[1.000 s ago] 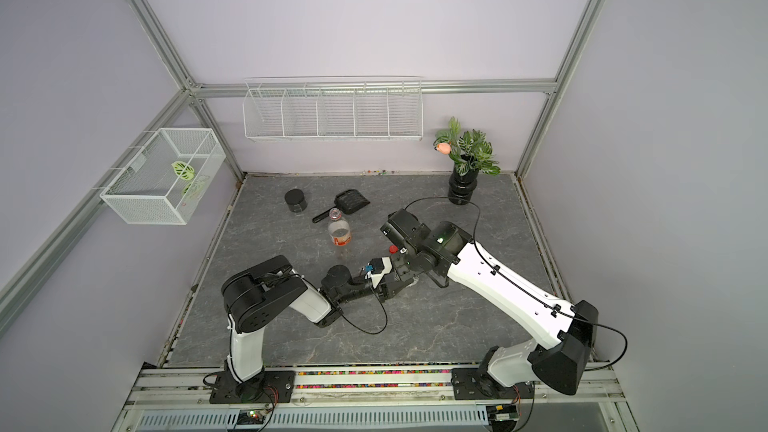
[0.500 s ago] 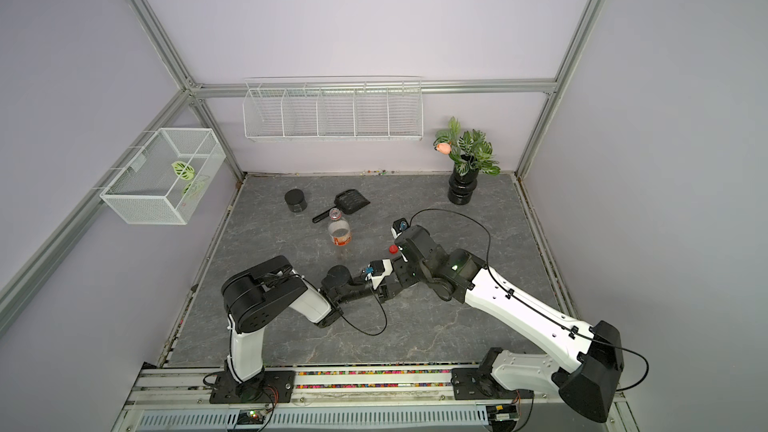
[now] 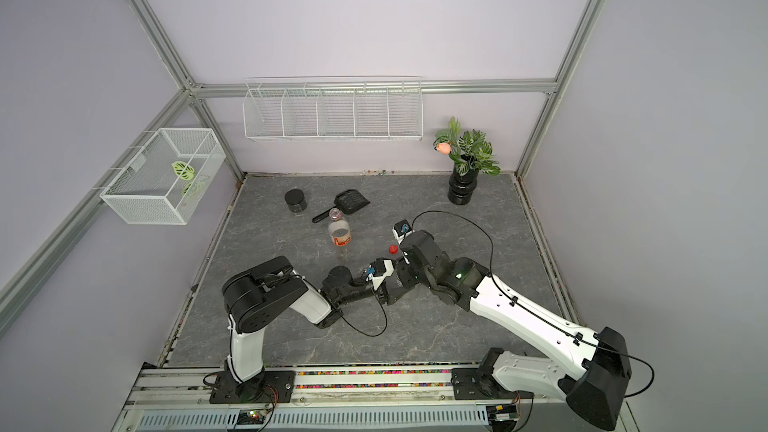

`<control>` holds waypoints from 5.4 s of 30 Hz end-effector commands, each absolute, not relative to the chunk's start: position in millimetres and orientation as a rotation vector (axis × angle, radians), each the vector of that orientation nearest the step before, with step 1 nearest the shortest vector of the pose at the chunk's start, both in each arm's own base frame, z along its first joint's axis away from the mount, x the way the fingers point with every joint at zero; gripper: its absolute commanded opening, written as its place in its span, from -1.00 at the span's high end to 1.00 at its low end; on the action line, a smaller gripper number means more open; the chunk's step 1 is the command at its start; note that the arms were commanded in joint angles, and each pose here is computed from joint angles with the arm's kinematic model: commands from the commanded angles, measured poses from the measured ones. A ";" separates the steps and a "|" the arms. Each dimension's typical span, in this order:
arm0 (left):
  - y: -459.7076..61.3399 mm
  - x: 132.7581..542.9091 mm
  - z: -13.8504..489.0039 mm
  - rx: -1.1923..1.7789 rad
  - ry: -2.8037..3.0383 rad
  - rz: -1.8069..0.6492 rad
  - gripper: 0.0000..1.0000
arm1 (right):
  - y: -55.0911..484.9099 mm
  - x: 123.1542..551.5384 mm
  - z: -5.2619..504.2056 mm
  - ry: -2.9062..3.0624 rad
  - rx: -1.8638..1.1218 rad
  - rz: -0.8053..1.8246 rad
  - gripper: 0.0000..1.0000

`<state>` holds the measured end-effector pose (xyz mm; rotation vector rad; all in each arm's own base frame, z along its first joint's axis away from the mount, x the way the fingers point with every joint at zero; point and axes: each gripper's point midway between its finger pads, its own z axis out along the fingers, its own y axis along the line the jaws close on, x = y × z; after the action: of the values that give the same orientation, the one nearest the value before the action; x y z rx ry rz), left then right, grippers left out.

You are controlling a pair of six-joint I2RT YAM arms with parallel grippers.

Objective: Screw on the bottle caps
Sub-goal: Screw the bottle cap onto the plastic bottle, then place the plastic bottle at the center of the board.

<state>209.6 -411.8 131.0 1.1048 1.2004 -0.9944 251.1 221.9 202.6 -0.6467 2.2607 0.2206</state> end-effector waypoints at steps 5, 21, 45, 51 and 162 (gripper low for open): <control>-395.8 209.1 148.9 1.111 1.236 -0.905 -1.00 | 210.2 287.5 230.2 2.204 -0.674 0.154 0.85; -328.9 198.3 192.7 1.045 1.578 -0.770 -1.00 | 167.4 414.2 263.2 1.994 -0.370 0.131 0.87; -261.9 232.5 196.3 0.588 1.808 -0.575 -1.00 | 190.4 440.3 202.2 2.208 -0.384 0.257 0.80; -253.1 233.9 198.9 0.552 1.799 -0.548 -1.00 | 203.7 436.2 187.8 2.249 -0.504 0.182 0.76; -154.3 289.3 198.0 0.145 1.679 -0.596 -1.00 | 78.7 355.1 264.9 1.945 -0.049 0.215 -0.96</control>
<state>287.1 -142.2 165.9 0.1087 1.8166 -0.4590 360.1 83.2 268.0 -0.0968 1.9377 0.1744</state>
